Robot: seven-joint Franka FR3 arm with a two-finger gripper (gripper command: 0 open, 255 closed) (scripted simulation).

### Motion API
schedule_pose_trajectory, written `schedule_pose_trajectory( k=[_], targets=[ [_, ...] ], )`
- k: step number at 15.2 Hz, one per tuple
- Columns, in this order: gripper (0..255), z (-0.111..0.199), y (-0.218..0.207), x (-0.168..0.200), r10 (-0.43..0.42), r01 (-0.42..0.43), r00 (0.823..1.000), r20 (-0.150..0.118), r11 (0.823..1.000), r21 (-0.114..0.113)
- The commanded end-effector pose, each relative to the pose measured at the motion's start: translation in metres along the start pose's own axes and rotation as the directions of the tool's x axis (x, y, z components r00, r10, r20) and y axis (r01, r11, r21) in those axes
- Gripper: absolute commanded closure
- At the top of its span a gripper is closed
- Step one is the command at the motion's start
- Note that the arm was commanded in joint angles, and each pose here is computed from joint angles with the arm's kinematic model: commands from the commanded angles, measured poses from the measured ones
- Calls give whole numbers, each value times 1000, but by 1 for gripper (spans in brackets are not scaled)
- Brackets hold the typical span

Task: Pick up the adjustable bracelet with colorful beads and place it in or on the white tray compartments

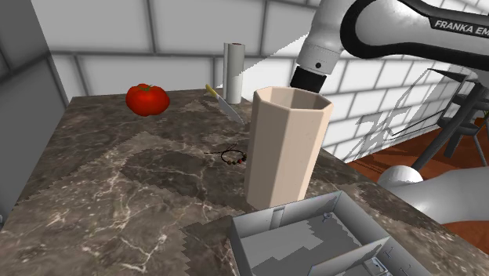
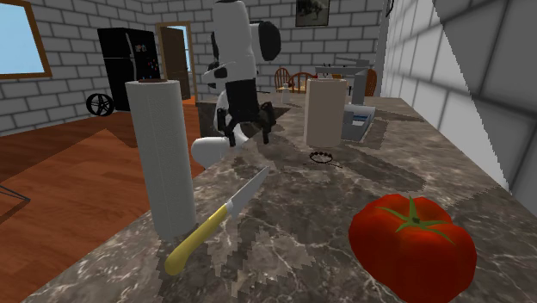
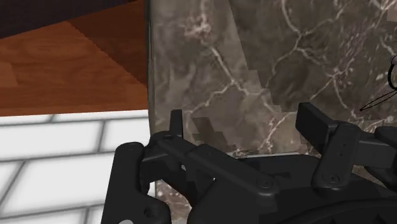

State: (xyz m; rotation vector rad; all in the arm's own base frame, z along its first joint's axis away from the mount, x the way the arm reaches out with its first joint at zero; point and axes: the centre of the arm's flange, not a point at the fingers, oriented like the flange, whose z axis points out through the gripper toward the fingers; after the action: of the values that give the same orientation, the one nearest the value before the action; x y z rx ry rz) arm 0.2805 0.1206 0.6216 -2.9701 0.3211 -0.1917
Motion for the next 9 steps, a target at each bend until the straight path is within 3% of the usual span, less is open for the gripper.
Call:
schedule_pose_trajectory(
  k=[1,9],
  targets=[
    [0,2,-24,-9,35,-35,999,-4,999,12],
    [0,-4,-122,-31,160,-159,987,-19,986,57]
  ],
)
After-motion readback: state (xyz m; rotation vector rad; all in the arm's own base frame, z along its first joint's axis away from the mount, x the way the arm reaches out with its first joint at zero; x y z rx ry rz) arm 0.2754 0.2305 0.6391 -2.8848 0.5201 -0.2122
